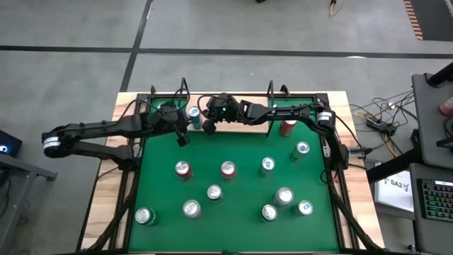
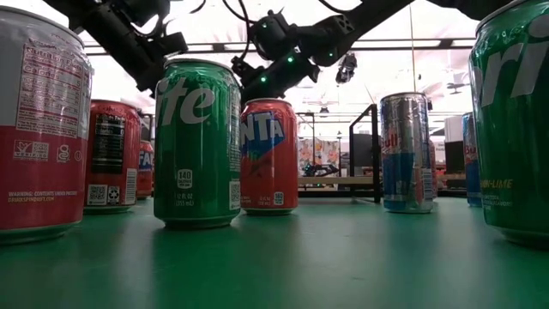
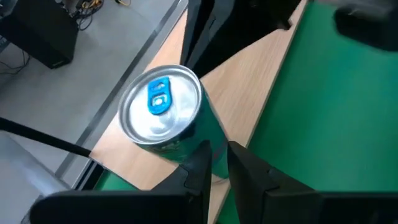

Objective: Pick and place cans onto a shelf
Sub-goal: Put the top left blue silver soda can on the shelf

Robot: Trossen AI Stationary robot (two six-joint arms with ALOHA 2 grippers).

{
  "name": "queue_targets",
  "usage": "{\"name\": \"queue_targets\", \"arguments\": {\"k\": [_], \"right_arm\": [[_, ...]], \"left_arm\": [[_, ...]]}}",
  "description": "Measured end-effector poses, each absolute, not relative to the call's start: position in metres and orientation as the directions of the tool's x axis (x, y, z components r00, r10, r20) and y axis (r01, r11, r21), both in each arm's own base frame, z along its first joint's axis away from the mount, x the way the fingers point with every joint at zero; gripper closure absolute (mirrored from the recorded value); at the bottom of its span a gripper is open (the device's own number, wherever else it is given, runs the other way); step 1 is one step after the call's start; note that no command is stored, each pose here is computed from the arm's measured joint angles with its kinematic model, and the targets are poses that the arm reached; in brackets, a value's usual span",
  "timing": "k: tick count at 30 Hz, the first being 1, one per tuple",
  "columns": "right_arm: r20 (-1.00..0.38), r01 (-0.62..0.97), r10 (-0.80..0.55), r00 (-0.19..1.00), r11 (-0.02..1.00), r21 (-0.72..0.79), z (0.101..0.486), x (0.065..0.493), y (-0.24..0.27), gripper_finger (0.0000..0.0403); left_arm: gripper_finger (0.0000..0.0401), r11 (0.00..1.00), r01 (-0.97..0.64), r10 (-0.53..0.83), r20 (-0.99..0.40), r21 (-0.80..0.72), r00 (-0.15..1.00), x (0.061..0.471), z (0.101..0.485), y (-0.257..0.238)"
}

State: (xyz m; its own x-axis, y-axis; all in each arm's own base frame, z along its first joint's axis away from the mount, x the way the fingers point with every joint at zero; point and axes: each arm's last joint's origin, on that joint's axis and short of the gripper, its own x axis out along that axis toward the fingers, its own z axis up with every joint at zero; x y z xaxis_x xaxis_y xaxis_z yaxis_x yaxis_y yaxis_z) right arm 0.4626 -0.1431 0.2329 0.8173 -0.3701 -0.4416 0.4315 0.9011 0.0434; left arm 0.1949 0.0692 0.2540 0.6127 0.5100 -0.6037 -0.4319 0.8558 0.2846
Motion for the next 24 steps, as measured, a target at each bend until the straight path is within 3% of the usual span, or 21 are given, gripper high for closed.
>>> {"name": "queue_targets", "arguments": {"k": [6, 24], "right_arm": [[-0.406, 0.460, -0.407, 0.818, 0.887, 0.039, 0.236, 0.461, -0.154, 0.0394], [-0.426, 0.350, -0.294, 0.855, 0.935, 0.056, 0.235, 0.469, -0.124, 0.0394]], "left_arm": [[0.0365, 0.857, -0.439, 0.510, -0.573, 0.271, 0.642, 0.188, 0.264, 0.067], [0.0365, 0.855, -0.429, 0.518, -0.537, 0.292, 0.666, 0.183, 0.272, 0.065]]}}
